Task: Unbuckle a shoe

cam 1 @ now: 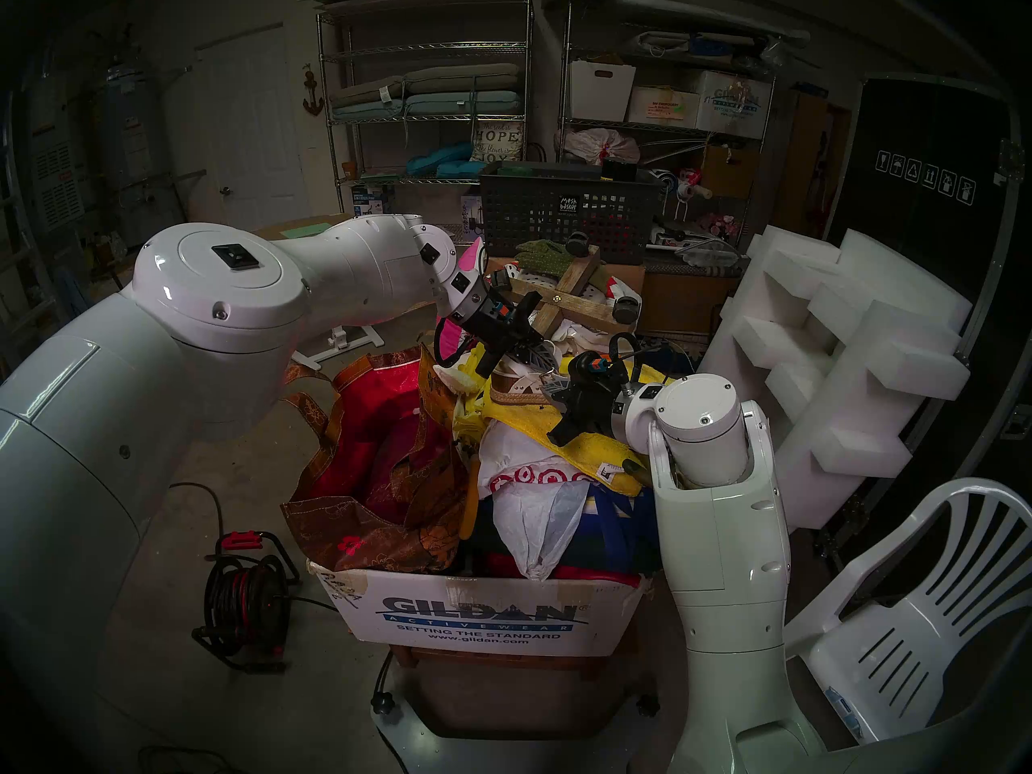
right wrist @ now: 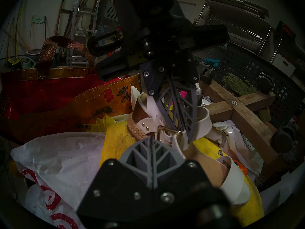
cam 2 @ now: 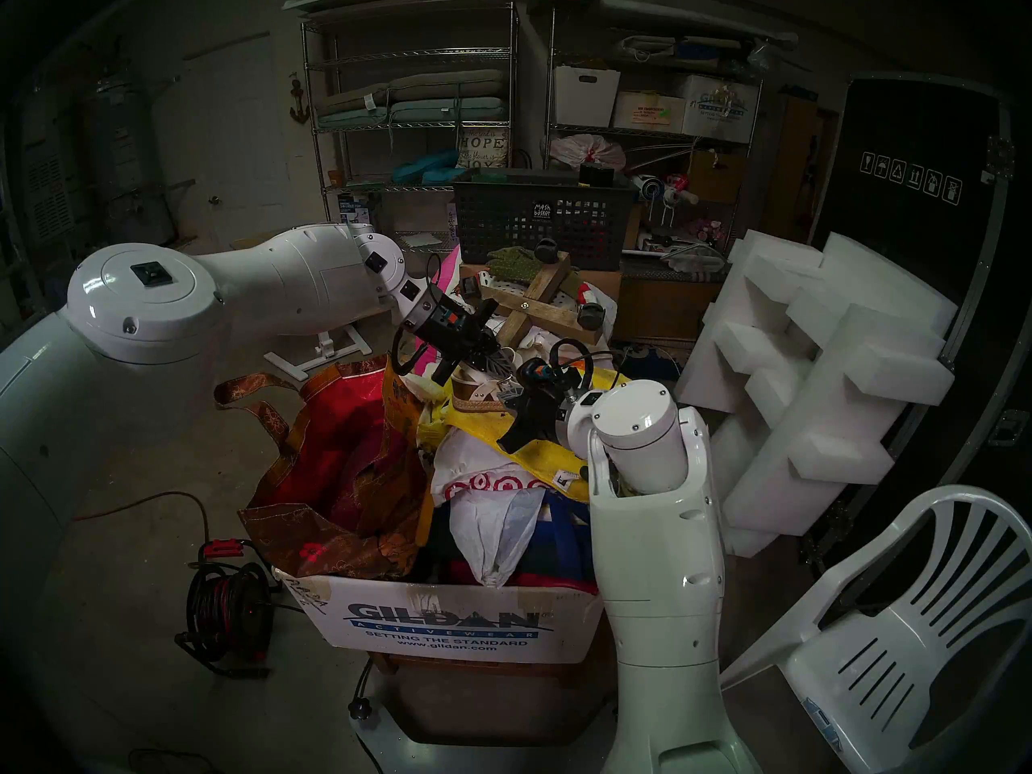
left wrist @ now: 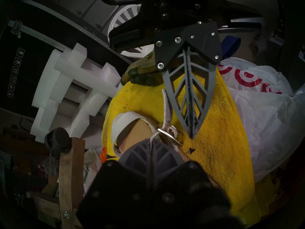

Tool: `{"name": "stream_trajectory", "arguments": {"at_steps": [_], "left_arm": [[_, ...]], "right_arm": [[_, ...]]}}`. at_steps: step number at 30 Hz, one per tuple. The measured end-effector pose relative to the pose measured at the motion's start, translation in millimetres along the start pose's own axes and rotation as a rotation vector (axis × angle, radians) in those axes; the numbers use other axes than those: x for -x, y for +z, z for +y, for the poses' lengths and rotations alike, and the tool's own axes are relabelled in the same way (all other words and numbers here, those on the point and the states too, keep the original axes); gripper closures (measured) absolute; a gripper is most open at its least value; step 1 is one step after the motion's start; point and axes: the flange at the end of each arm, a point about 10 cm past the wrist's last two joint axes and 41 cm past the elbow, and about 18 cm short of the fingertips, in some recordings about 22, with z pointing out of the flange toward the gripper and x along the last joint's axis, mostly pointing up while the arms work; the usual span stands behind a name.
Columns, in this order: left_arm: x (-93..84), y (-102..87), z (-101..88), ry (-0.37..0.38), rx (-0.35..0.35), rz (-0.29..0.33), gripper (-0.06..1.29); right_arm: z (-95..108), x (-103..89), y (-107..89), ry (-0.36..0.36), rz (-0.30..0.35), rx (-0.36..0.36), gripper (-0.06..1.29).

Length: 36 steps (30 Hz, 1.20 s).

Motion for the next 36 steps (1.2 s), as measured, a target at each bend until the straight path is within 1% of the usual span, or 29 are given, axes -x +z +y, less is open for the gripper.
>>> {"name": "stream_trajectory", "arguments": {"at_steps": [1,9,13,23,28,36], "left_arm": [[0.1,-0.6,0.5,0.001,0.0,0.001,1.26],[2.6,-5.5,4.9,0.004,0.003,0.0,1.26],[5.8,-9.2,6.9,0.003,0.002,-0.011,1.26],[22.0,-29.2,5.8,-0.01,-0.026,-0.084,1.26],[25.4,-30.1,5.5,-0.011,-0.031,-0.101,1.26],[27.7,-28.6,6.6,-0.008,-0.037,-0.107,1.26]], "right_arm": [[0.0,0.0,0.0,0.0,0.0,0.0,1.25],[0.0,0.0,0.0,0.0,0.0,0.0,1.25],[0.0,0.0,0.0,0.0,0.0,0.0,1.25],[0.0,0.0,0.0,0.0,0.0,0.0,1.25],[0.0,0.0,0.0,0.0,0.0,0.0,1.25],[0.0,0.0,0.0,0.0,0.0,0.0,1.25]]}}
